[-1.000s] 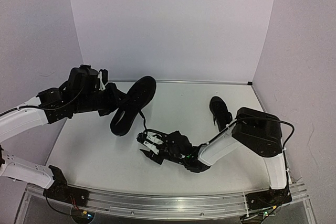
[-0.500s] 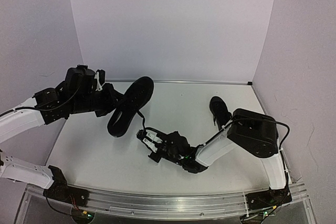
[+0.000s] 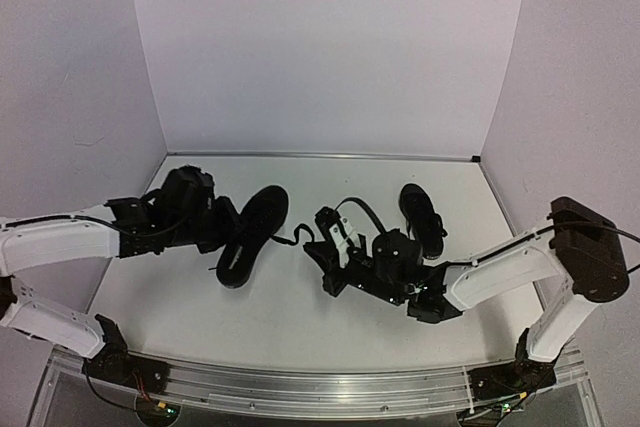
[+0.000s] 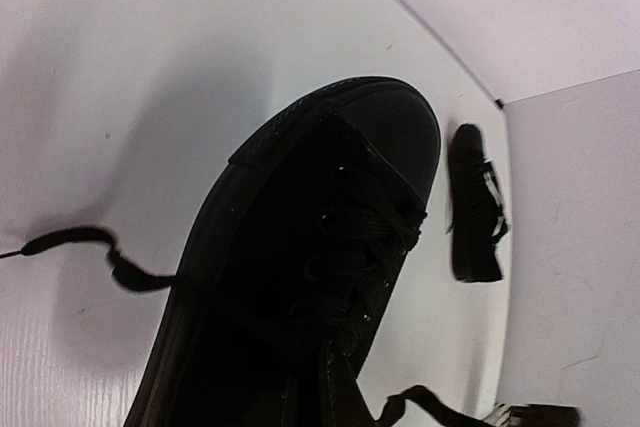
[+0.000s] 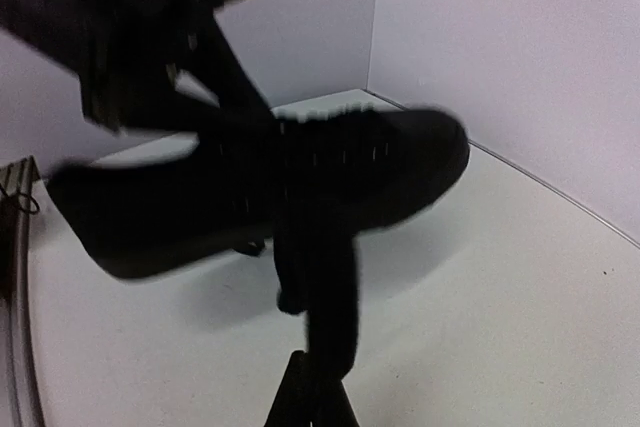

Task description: Tie the shoes

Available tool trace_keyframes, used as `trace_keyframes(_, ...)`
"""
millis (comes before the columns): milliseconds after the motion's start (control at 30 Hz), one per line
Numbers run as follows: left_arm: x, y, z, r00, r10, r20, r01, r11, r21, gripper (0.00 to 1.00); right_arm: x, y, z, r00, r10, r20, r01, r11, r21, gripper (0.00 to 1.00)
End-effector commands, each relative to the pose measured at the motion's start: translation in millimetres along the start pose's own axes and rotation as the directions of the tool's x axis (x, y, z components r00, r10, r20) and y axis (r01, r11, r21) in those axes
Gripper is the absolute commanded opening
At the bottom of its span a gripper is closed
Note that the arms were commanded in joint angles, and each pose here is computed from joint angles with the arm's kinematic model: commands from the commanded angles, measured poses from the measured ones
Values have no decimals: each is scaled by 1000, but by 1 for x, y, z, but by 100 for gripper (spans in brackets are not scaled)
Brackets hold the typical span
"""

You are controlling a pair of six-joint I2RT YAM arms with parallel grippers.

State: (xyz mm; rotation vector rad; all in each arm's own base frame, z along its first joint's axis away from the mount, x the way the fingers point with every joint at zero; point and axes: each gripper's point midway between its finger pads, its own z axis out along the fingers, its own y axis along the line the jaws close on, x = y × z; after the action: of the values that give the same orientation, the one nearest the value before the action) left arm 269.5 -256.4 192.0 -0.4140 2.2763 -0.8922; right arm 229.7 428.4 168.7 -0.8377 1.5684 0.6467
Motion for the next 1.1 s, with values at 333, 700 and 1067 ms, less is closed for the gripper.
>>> trace_keyframes(333, 107, -62, 110, 986, -165, -26, 166, 983, 77, 0, 21, -67, -52, 951, 276, -139, -236, 939, 250, 0)
trace_keyframes(700, 145, -81, 153, 955, -291, -58, 296, 951, 90, 16, 46, -126, -73, 907, 392, -155, -309, 869, 386, 0)
trace_keyframes(1067, 82, -74, 68, 984, 161, 72, -163, 986, 25, 70, 120, -139, -33, 795, 477, -376, -301, 847, 438, 0)
